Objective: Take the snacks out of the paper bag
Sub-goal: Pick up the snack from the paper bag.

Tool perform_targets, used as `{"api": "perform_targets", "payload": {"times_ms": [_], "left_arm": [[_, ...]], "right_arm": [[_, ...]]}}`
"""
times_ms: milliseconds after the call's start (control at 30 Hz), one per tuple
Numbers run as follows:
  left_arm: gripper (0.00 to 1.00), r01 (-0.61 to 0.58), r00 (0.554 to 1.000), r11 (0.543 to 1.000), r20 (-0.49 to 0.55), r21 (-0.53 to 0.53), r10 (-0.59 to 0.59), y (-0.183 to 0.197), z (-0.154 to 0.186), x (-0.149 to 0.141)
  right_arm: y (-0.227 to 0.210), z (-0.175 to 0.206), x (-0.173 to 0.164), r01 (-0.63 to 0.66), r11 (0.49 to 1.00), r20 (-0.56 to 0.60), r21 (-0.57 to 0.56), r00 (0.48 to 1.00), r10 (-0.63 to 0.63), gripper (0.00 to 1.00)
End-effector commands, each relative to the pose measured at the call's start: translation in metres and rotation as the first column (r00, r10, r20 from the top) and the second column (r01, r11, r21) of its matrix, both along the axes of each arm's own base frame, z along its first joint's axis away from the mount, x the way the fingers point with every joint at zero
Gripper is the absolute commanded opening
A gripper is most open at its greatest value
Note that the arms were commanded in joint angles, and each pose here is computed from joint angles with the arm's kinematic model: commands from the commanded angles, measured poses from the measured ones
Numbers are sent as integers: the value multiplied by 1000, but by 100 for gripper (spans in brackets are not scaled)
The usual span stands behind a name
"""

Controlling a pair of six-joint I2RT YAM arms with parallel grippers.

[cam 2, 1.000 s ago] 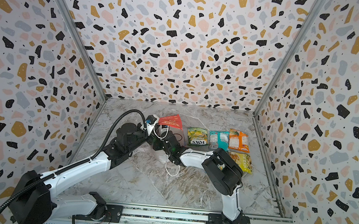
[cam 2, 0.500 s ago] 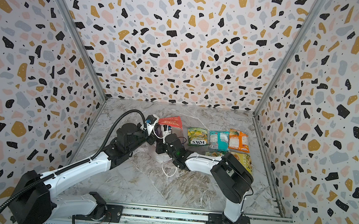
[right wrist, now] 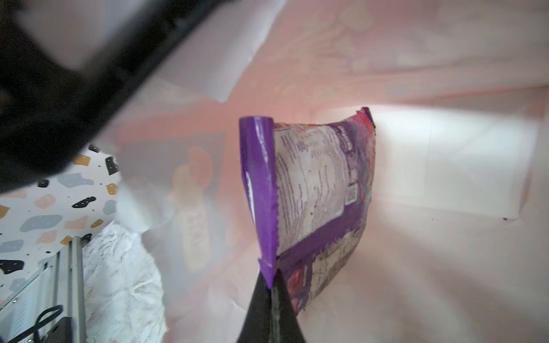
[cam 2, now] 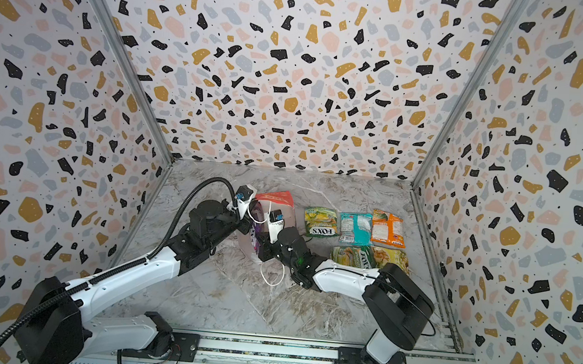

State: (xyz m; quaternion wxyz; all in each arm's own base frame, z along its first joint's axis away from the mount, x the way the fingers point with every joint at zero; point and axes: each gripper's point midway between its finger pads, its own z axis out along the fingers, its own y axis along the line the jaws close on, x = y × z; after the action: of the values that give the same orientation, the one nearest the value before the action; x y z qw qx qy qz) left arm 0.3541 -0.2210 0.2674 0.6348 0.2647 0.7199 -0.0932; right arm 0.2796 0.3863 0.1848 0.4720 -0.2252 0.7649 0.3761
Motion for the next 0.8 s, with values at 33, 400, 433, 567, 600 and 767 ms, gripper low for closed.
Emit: {"api": "perform_targets", "payload": {"times_ms": [33,400,433,567,600,767], "left_arm": [[0,-44,998,998,45,-50,47,5,19,5],[0,-130,991,990,35,-58,133,17,22,12],[0,-136,990,989,35,-59,138,17,23,13],[0,-143,989,988,31,-62,145,16,23,16],[0,-150,988,987,26,-62,151,16,23,18],[0,-147,989,987,16,-62,149,12,29,23]], "right_arm": [[-9,58,-17,-40,988,106,151,994,24,0],[-35,106,-66,-188,953,247,238,961,128,0],[-39,111,-70,-190,952,265,239,956,124,0],[-55,122,-81,-194,945,314,262,943,106,0],[-59,126,-84,-193,943,326,272,940,99,0],[-75,153,-94,-199,927,379,316,923,69,0]]}}
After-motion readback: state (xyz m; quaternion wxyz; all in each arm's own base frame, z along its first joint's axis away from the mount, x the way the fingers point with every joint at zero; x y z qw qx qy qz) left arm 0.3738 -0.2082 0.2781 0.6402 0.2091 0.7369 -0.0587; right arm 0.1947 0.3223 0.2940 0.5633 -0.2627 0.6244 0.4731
